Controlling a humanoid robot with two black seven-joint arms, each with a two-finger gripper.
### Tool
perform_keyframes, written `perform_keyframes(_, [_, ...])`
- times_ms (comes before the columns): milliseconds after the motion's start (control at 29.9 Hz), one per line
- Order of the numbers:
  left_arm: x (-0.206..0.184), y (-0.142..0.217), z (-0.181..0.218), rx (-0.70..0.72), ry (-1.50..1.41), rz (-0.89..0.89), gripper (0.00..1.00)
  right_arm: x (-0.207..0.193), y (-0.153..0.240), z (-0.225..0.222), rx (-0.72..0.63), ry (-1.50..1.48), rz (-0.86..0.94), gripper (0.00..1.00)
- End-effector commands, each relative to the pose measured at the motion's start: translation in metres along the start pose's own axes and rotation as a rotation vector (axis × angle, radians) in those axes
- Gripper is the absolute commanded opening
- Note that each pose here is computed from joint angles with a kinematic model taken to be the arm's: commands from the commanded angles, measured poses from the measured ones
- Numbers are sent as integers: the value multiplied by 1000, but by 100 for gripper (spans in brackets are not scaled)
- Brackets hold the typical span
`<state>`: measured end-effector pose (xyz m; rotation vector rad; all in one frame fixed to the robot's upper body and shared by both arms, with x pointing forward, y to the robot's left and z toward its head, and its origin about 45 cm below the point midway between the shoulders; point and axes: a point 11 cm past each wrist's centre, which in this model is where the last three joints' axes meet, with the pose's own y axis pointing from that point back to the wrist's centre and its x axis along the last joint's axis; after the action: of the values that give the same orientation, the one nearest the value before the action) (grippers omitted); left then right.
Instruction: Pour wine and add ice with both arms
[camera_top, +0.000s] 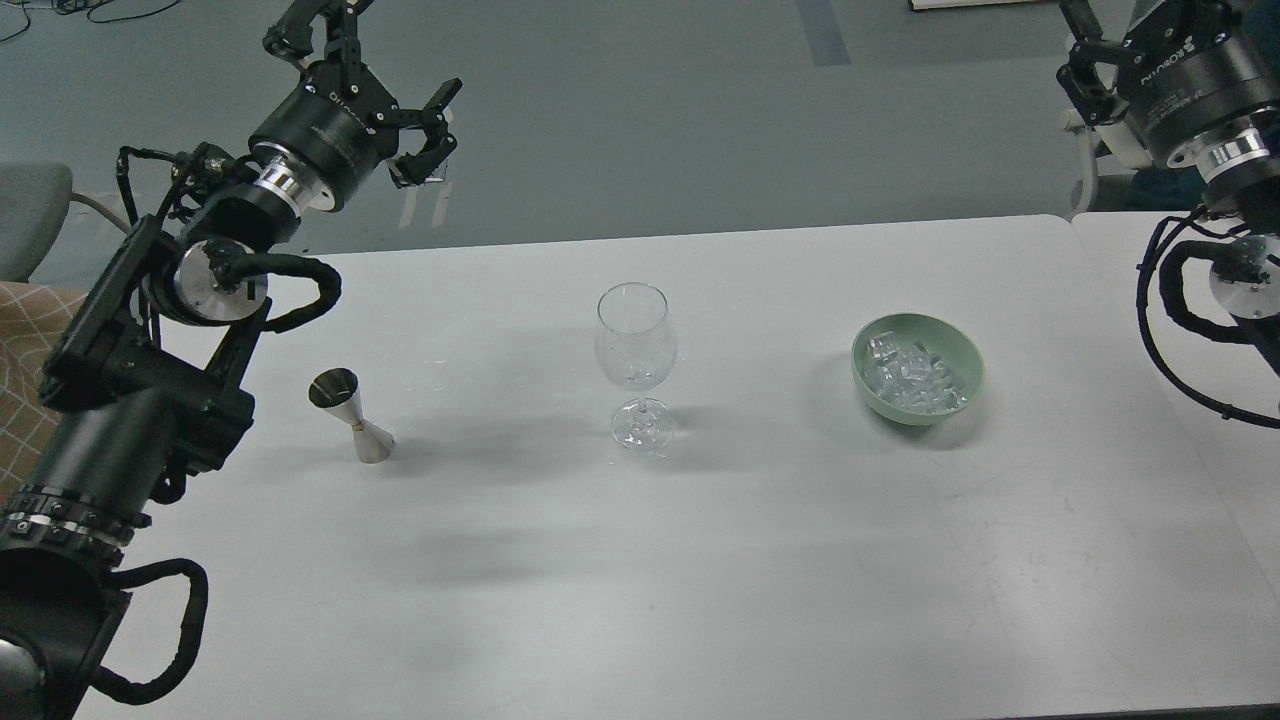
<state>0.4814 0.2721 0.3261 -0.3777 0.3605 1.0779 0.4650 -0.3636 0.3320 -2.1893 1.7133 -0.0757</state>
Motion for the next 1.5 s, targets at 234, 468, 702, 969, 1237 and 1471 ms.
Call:
perform_keyframes(234, [1, 17, 0, -21, -17, -14, 95, -5, -1, 6, -6, -11, -9, 100])
perform_keyframes(468, [5, 32, 4, -16, -16, -9, 95, -3, 0, 4, -6, -5, -4, 100])
perform_keyframes(702, [15, 65, 28, -12, 95, 139, 88, -4, 0, 6, -9, -9, -4, 100])
perform_keyframes(969, [24, 147, 21, -18, 252, 176, 95, -6, 2, 13, -19, -18, -3, 100])
perform_keyframes(1237, [21, 248, -32, 1, 441, 285, 97, -5, 2, 14, -21, -18, -1, 100])
perform_keyframes(1471, [20, 269, -68, -4, 587, 327, 97, -7, 5, 20, -41, -11, -7, 100])
